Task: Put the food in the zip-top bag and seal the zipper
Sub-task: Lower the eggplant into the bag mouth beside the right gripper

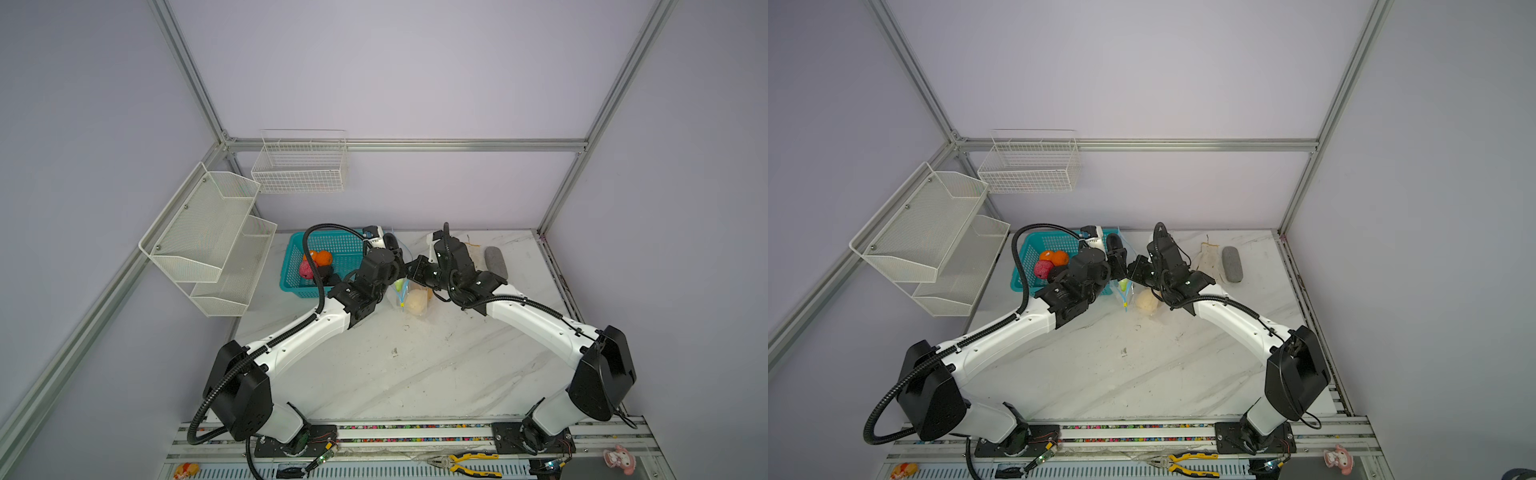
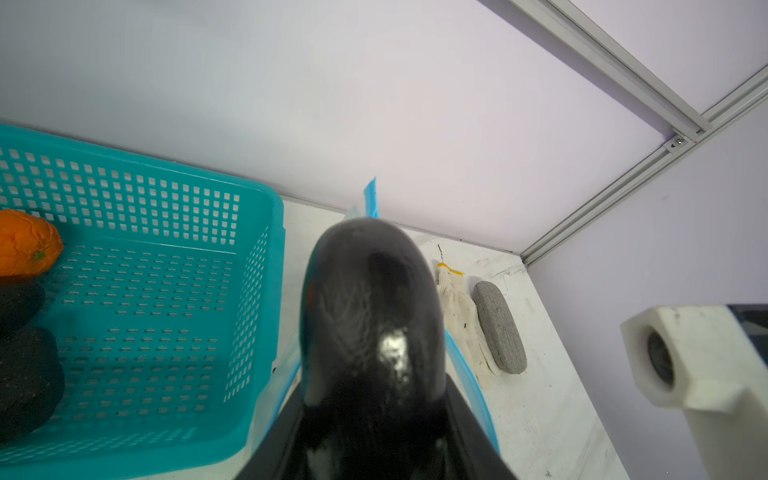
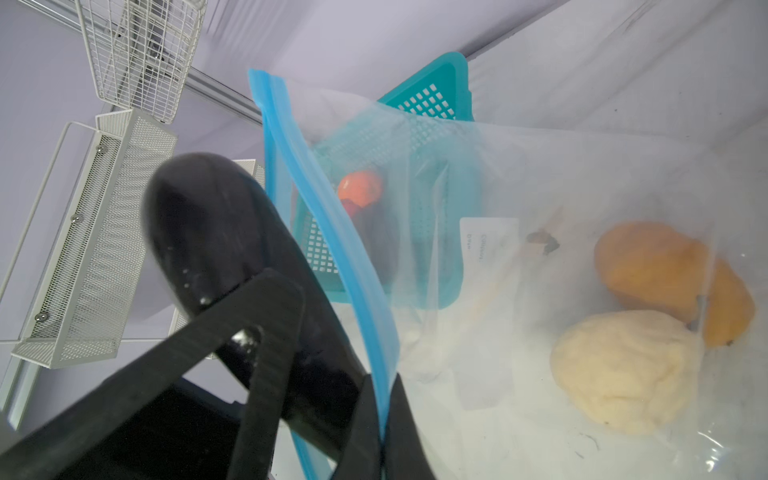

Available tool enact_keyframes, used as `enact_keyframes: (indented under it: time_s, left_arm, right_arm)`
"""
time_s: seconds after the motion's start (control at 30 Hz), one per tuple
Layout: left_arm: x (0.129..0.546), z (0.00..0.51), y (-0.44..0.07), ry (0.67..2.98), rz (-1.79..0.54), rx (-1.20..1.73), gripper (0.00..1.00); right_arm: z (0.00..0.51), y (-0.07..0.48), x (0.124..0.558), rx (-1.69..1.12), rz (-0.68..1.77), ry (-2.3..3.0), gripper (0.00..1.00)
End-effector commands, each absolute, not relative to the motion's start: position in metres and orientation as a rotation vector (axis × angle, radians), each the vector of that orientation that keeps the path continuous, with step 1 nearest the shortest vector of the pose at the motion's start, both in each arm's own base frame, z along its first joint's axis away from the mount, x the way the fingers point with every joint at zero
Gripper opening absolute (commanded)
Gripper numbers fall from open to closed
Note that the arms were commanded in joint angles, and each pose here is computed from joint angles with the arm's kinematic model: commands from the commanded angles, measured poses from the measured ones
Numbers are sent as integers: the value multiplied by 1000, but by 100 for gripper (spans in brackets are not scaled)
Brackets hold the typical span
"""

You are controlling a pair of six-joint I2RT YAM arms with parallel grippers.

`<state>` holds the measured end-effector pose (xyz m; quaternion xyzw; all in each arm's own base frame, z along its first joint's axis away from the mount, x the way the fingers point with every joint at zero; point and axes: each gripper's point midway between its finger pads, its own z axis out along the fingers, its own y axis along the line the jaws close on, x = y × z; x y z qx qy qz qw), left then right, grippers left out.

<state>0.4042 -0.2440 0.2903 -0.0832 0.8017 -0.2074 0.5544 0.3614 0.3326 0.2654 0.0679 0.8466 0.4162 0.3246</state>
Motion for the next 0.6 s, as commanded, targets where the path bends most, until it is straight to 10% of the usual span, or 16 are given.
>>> enact_keyframes:
  time_s: [0.0, 0.57]
  left_arm:
    - [399, 282, -242, 1894, -464, -179, 24]
    - [389, 263, -237, 1891, -369, -125, 45]
  right_arm:
    - [292, 332, 359, 173, 1150, 2157, 0]
    - [300, 331, 360, 165, 1145, 2129, 0]
